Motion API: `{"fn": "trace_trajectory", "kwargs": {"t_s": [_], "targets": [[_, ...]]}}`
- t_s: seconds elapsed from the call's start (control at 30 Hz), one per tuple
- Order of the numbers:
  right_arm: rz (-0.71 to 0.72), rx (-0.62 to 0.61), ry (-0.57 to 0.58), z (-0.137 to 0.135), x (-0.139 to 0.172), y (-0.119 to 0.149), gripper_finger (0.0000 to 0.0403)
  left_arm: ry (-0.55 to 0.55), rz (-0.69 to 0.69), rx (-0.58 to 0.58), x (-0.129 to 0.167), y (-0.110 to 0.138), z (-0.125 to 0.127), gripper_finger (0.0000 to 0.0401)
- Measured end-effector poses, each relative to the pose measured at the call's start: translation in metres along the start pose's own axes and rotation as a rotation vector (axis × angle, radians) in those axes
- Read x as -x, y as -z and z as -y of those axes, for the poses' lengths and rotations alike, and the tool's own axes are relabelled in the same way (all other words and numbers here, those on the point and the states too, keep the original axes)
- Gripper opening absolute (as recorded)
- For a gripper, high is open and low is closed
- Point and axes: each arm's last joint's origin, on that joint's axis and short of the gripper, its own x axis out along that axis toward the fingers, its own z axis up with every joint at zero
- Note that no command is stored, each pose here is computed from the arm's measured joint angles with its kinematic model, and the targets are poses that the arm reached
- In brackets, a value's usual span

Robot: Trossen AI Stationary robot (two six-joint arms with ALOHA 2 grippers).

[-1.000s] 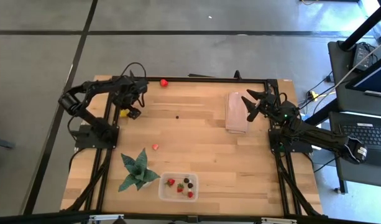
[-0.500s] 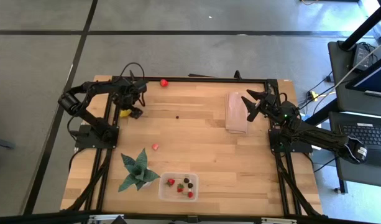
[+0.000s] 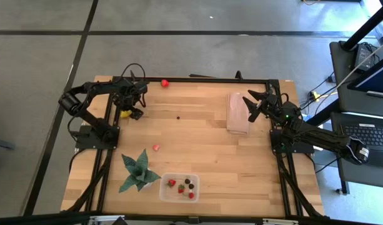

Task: Pick and placing Produce into tupperware
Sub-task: Put the yellow lemon into the transparent bin

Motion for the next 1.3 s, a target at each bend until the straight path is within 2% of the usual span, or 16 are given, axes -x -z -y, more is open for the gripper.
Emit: {"fn": "trace_trajectory", "kwargs": {"t_s": [0.6,0.9,1.3], "targets": [[0.000,0.003,0.000,0.000,0.000,0.000,0.0243,0.011,-0.032,0.032,-0.003,0.004,0.000,0.0278],[0.000,0.011,0.000,0.000,0.000,0.000,0.0243,0.009,-0.071,0.055,-0.010,0.003,0.002,0.0277],[-0.001,0.008,0.000,0.000,0.000,0.000,0.0243,0.015,-0.042,0.095,-0.011,0.000,0.003,0.0275]]}}
